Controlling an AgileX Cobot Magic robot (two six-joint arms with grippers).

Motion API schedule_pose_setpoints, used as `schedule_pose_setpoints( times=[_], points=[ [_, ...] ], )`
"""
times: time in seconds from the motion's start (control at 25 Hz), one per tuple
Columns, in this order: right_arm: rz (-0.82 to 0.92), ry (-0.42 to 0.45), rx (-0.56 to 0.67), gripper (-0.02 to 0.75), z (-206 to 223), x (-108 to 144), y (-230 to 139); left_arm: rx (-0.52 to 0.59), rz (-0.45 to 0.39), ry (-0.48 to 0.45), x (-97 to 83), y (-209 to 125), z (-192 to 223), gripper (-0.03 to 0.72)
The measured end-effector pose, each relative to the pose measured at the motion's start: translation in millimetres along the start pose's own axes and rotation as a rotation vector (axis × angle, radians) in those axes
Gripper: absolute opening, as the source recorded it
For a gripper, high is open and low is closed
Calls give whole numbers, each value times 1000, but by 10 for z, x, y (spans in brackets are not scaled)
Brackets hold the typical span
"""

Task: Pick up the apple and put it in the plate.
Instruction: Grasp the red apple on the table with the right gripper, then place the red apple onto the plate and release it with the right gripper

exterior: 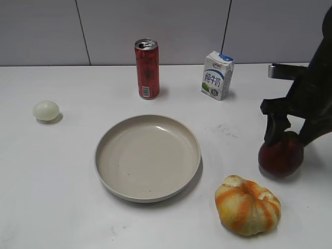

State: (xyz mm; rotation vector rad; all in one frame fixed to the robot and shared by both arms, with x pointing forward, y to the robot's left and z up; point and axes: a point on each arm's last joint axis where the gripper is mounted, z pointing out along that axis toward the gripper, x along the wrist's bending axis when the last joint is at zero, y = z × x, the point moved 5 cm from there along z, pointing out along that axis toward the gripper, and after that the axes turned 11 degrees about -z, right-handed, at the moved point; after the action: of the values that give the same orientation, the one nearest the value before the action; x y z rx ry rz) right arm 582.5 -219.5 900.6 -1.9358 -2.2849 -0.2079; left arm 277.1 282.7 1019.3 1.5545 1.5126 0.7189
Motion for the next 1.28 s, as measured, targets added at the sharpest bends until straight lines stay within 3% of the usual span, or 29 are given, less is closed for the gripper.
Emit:
schedule_pose_setpoints(
  times=[0.12,0.36,0.6,0.76,0.96,1.28],
  points=[
    [-95,5,-57,528,-179,326,152,0,0,0,0,0,0,589],
    [-347,43,-182,528,-445,1382,265,0,0,0,0,0,0,589],
    [-517,71,-198,528,-248,2154,170,0,0,0,0,0,0,589],
    [-558,64,-141,526,117,2360,168,0,0,0,0,0,0,589],
    [-560,40,-81,526,475,2360,205,0,0,0,0,0,0,589],
    [-574,19,-88,606,471,2356,253,0,0,0,0,0,0,589]
  ],
)
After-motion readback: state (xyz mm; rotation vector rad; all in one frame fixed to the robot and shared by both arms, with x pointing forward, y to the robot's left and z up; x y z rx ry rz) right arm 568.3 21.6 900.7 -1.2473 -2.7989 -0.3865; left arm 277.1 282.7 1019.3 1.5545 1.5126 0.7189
